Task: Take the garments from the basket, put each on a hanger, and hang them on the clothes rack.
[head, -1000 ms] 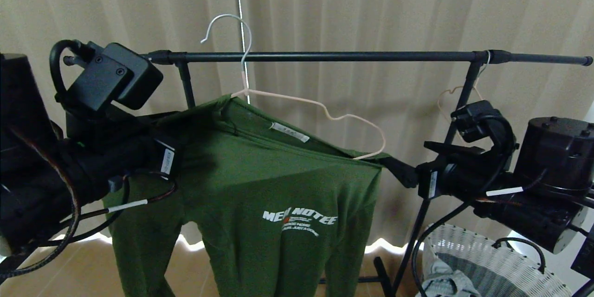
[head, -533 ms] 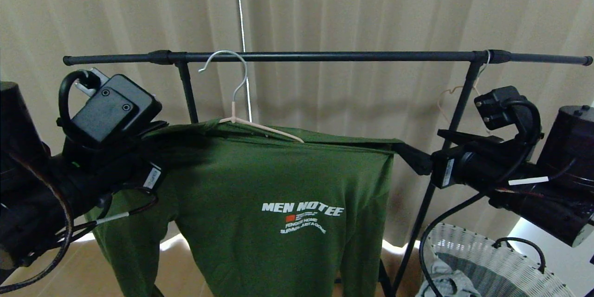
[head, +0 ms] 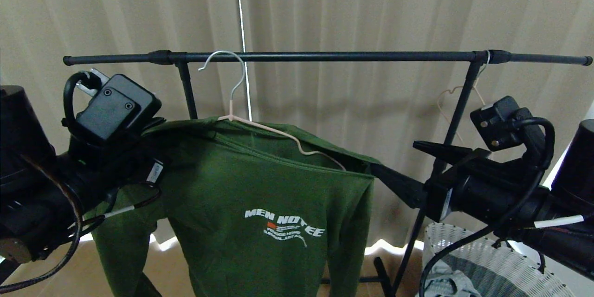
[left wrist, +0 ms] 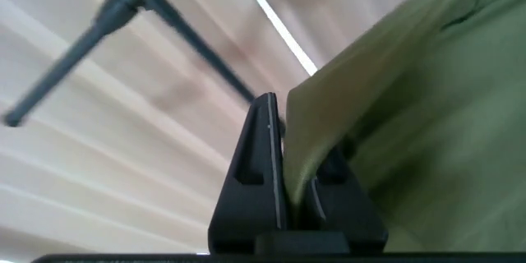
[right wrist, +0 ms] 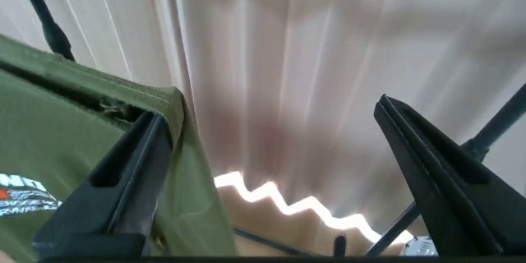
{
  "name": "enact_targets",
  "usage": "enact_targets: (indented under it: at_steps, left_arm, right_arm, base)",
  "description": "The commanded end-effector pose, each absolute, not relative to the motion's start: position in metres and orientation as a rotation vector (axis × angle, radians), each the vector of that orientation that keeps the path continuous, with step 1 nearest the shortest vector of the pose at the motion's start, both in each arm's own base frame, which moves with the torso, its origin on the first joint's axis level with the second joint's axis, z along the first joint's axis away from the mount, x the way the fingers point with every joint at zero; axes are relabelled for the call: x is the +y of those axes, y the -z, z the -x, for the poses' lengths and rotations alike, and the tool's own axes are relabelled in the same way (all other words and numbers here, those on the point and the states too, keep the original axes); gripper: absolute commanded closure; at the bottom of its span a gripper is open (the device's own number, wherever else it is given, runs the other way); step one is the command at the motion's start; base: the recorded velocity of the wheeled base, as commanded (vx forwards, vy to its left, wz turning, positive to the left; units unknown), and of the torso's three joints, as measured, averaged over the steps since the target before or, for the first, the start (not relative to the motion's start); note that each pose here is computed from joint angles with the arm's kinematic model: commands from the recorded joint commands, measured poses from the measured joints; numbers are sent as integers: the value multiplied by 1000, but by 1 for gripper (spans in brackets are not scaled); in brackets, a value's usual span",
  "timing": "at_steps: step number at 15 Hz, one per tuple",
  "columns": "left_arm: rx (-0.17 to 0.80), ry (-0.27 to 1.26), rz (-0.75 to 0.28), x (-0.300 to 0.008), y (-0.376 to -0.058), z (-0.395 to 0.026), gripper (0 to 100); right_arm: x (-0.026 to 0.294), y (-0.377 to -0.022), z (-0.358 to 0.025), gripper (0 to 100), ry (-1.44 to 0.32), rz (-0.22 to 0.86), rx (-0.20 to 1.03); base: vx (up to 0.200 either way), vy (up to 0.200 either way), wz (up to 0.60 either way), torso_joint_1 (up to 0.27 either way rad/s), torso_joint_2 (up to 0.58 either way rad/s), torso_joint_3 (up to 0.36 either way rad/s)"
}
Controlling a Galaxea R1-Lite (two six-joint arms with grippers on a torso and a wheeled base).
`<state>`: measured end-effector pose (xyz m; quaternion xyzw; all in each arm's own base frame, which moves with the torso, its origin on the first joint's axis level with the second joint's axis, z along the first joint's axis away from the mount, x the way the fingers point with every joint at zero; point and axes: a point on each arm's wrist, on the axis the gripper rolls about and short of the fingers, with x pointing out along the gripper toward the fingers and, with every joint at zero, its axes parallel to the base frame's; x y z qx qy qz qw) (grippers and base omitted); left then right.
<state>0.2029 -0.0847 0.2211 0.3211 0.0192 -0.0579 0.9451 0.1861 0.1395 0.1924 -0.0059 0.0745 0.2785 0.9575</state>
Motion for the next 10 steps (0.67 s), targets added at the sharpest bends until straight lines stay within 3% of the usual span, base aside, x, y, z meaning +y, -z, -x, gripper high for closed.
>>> enact_targets:
  at_steps: [1, 6, 10]
  left_arm:
    - [34, 117, -643, -86, -221, -204, 100]
    - [42, 124, -551, -89, -219, -208, 100]
    - [38, 187, -489, -105, -217, -207, 100]
  right_arm:
    - [152, -192, -174, 0, -660, 14, 150]
    - [154, -194, -166, 0, -840, 28, 87]
    - [153, -202, -184, 0, -792, 115, 13]
  base:
    - [0, 0, 0, 0, 0, 0]
    - [0, 0, 0, 0, 0, 0]
    - [0, 0, 0, 0, 0, 0]
